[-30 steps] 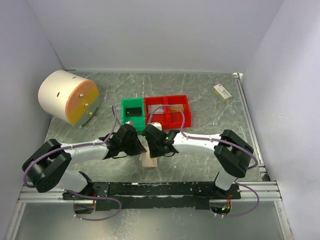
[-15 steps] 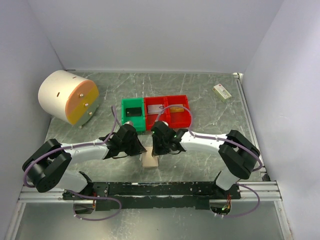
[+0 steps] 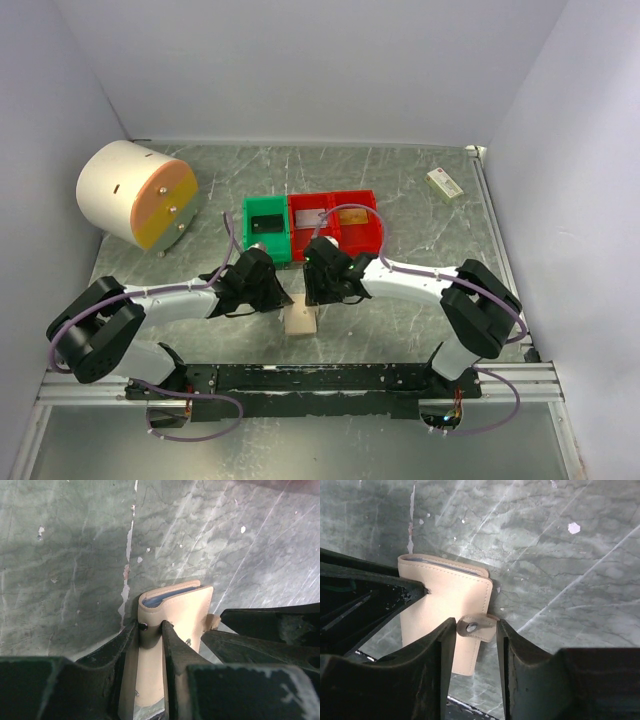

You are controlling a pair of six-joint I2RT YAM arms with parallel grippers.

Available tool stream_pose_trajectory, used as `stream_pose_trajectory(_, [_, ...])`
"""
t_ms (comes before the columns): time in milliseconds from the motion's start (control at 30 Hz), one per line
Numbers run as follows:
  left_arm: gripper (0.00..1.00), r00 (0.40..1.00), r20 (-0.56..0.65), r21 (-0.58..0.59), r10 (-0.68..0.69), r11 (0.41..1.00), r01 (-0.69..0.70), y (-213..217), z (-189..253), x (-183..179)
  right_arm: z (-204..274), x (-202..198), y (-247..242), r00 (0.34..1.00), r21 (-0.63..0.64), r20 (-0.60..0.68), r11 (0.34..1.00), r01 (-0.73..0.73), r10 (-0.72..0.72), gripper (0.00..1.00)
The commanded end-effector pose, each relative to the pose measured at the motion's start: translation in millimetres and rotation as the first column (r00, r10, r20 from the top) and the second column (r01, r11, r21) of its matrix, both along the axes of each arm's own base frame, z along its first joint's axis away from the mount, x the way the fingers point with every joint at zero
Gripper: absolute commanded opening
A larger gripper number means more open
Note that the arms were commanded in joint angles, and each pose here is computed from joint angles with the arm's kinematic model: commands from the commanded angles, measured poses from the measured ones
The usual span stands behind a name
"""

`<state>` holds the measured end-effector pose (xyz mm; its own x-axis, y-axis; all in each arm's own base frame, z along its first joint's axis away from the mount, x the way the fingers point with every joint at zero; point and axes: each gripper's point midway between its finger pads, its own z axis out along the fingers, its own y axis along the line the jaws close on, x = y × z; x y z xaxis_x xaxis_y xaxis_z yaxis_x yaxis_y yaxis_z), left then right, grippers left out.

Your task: Take the credit cards out of the card holder

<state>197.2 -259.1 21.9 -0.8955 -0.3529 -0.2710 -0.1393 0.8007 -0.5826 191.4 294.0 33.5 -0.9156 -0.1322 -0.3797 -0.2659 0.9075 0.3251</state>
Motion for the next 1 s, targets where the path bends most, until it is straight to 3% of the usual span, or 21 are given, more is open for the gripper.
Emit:
stream_pose_trajectory(0, [0.30, 0.999, -0.036, 0.054, -0.025, 0.998, 0.027, 4, -12, -10, 8, 8, -7, 0.997, -0.102, 0.072, 0.995, -0.001, 0.008, 0.39])
stream_pose_trajectory(333, [0.30, 0.999, -0.037, 0.060, -0.022, 0.998, 0.025, 7, -12, -11, 5, 7, -24, 0.993, -0.231, 0.116, 0.972, 0.039, -0.012, 0.34])
stream_pose_trajectory(967, [0.31, 0.999, -0.038, 0.071, -0.021, 0.997, 0.024, 8, -11, -11, 6, 1, -8, 0.997, -0.172, 0.071, 0.984, 0.043, -0.031, 0.16])
